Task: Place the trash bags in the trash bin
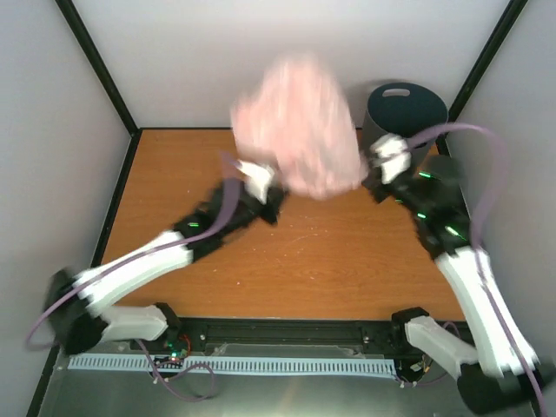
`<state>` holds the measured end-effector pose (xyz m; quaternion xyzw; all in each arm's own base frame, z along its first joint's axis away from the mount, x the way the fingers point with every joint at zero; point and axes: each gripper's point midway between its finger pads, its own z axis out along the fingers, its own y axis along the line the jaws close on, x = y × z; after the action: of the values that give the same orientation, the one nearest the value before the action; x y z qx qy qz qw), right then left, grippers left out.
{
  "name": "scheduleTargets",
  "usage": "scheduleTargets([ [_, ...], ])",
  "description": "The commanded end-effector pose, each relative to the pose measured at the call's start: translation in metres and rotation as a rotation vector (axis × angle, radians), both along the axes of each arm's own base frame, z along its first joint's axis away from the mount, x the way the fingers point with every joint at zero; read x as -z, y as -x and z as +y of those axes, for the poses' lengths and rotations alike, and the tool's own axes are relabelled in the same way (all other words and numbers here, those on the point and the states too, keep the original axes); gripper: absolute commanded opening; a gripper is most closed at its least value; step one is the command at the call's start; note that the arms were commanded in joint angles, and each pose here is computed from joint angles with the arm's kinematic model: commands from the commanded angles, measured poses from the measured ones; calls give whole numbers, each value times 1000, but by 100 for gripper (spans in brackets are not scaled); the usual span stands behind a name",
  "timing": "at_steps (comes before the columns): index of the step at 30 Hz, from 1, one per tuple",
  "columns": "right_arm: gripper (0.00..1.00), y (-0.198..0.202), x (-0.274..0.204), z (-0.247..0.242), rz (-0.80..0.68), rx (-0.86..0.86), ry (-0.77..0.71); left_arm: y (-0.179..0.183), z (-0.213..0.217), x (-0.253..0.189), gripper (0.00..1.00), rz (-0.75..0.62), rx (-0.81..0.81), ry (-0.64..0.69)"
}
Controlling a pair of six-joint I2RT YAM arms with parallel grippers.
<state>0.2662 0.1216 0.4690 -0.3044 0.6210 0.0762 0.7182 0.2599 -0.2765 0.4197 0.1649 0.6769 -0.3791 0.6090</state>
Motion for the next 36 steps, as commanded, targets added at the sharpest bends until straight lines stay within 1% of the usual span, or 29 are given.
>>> scheduleTargets([
  [1, 3, -13, 270, 23, 732, -153, 237, 45, -14, 281, 1, 601, 160, -491],
  [3, 3, 18, 256, 34, 669, -273, 213, 51, -7, 259, 1, 536, 149, -435],
  [4, 3, 31, 245, 36, 624, -305, 196, 51, -1, 245, 1, 504, 133, -407],
  [7, 3, 50, 218, 30, 500, -289, 180, 51, 12, 216, 1, 422, 93, -367],
  [8, 3, 53, 218, 27, 490, -281, 195, 50, 16, 211, 1, 403, 74, -362],
  [11, 3, 53, 235, 20, 533, -242, 238, 43, 24, 214, 1, 391, 19, -383],
  [15, 4, 58, 264, 16, 606, -253, 299, 41, 19, 220, 1, 409, 24, -391],
  [16, 9, 59, 267, 15, 610, -254, 315, 40, 19, 221, 1, 409, 24, -390],
  [17, 20, 61, 270, 14, 613, -257, 334, 40, 18, 221, 1, 407, 22, -389],
  [19, 47, 66, 270, 11, 607, -269, 387, 38, 19, 222, 1, 402, 14, -392],
  [20, 66, 70, 270, 9, 604, -280, 417, 37, 19, 222, 1, 401, 10, -394],
  [21, 76, 76, 271, 8, 598, -299, 456, 37, 19, 222, 1, 400, 11, -395],
  [22, 82, 82, 272, 7, 591, -326, 495, 37, 18, 222, 1, 398, 15, -394],
  [25, 92, 105, 278, 7, 577, -426, 588, 37, 14, 222, 1, 391, 30, -393],
  [29, 95, 120, 288, 5, 574, -515, 673, 39, 13, 227, 1, 402, 41, -391],
  [32, 95, 114, 295, 3, 593, -515, 708, 40, 10, 226, 1, 398, 54, -376],
  [36, 95, 90, 299, 2, 583, -458, 717, 41, 10, 230, 1, 401, 61, -380],
])
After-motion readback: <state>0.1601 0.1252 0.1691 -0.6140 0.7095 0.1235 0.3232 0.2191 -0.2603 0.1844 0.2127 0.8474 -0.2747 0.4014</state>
